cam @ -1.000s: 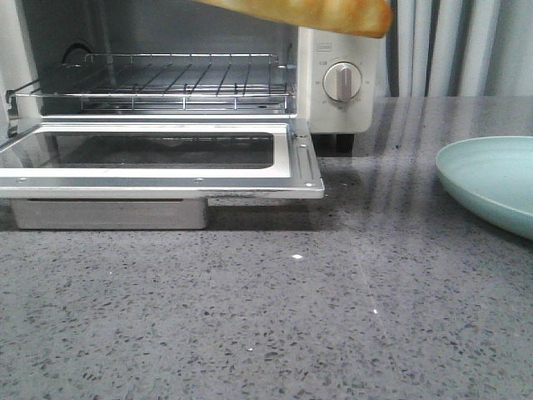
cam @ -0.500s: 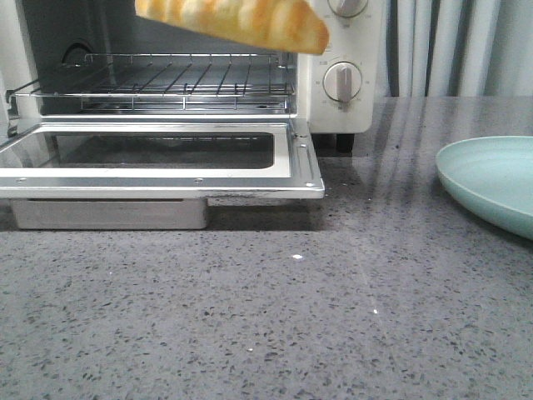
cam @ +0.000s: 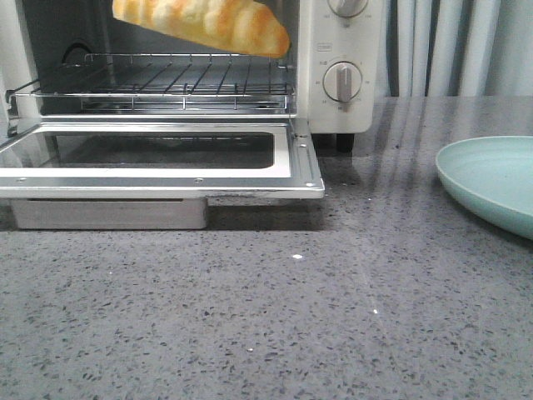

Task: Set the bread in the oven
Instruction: 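Lift the bread roll with the right gripper and carry it into the oven, then lower the bread roll onto the oven rack and open the right gripper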

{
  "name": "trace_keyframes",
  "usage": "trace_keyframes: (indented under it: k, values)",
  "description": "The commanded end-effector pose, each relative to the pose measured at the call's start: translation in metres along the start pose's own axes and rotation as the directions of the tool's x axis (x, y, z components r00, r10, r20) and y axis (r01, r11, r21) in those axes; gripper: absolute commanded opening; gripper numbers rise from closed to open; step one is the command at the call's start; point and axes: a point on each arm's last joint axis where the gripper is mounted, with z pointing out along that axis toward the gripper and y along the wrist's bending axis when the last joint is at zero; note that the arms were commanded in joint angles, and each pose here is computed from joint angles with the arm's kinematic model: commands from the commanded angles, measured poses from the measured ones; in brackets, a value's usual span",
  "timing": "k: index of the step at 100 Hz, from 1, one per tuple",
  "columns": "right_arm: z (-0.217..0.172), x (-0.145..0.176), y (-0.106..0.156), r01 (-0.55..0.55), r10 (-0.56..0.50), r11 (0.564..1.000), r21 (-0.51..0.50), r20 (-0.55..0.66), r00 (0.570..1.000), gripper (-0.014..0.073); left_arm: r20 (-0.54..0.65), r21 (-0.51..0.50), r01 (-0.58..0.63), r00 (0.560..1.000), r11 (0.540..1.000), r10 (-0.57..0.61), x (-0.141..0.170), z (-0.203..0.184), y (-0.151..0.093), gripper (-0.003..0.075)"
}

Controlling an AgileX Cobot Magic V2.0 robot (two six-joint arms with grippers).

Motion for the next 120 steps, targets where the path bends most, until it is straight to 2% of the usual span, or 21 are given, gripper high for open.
trace_keyframes:
  k: [1, 38, 65, 101, 120]
  values:
    - [-0.023, -0.016, -0.002, 0.028, -0.030, 0.999, 0.018, 0.109, 0.994, -0.0073, 0.096, 0.038, -0.005, 0.995, 0.999, 0.001, -0.016, -0.002, -0.003, -0.0020]
    - [-0.020, -0.020, -0.003, 0.082, -0.085, 0.996, 0.028, 0.134, 0.987, -0.0073, 0.096, 0.037, -0.012, 0.995, 0.999, 0.009, -0.016, -0.002, -0.003, -0.0020]
    - [-0.002, -0.020, -0.003, 0.119, -0.122, 0.992, 0.032, 0.128, 0.984, -0.0073, 0.096, 0.036, -0.023, 0.995, 0.999, 0.020, -0.016, -0.002, -0.003, -0.0020]
    - [0.006, -0.025, -0.007, 0.145, -0.160, 0.985, 0.096, 0.180, 0.971, -0.0073, 0.096, 0.035, -0.027, 0.995, 0.999, 0.024, -0.016, -0.002, -0.003, -0.0020]
    - [0.009, -0.025, -0.009, 0.161, -0.179, 0.980, 0.116, 0.169, 0.969, -0.0073, 0.096, 0.035, -0.027, 0.995, 0.999, 0.024, -0.016, -0.002, -0.003, -0.0020]
